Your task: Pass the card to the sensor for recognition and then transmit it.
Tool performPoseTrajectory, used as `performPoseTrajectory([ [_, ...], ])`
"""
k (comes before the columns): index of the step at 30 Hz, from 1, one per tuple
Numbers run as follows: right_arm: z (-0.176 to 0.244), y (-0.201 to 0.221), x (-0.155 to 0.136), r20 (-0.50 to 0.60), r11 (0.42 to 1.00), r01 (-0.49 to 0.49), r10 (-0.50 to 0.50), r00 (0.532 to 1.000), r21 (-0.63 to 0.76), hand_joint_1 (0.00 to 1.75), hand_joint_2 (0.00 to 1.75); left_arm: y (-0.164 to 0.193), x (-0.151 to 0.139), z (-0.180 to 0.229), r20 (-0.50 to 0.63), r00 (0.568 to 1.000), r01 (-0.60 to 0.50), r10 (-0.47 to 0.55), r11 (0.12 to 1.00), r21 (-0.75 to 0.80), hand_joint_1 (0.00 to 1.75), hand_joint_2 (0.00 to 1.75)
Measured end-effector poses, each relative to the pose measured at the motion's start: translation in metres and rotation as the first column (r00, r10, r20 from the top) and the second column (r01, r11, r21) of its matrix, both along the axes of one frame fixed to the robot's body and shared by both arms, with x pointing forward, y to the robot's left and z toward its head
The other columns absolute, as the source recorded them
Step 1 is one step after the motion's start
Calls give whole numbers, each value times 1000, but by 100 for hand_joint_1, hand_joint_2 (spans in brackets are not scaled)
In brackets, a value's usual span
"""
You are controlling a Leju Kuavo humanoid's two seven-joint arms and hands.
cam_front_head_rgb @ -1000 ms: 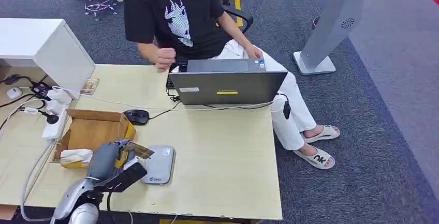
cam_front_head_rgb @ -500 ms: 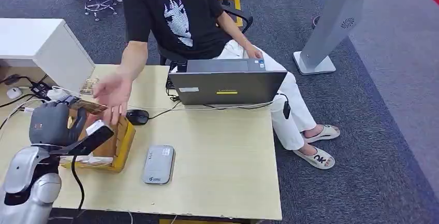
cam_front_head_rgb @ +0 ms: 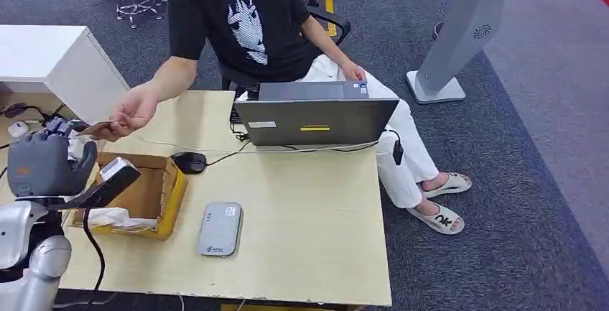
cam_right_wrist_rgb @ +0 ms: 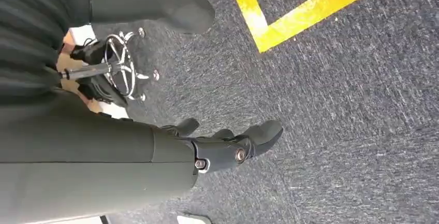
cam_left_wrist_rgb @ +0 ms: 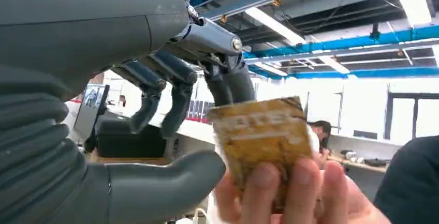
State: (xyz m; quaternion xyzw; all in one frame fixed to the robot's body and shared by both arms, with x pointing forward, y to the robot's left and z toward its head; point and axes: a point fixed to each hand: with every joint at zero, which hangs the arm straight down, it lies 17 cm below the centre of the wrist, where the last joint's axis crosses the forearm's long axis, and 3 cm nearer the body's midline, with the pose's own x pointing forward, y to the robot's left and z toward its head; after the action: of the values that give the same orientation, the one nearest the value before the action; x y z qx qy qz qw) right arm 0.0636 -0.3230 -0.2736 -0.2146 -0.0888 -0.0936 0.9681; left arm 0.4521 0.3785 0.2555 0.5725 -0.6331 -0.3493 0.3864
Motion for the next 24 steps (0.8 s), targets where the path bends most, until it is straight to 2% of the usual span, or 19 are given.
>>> performPoseTrajectory([
  [14,1,-3,-2,-4,1000,9,-9,1000,-14,0,175,-11,-19,-6,51,999,8,-3,996,-88,0,175],
  [24,0,-2,-5,-4,999,45,-45,999,-11,0,175,-21,-44,-12,48,996,81,-73,975,-206,0,175],
])
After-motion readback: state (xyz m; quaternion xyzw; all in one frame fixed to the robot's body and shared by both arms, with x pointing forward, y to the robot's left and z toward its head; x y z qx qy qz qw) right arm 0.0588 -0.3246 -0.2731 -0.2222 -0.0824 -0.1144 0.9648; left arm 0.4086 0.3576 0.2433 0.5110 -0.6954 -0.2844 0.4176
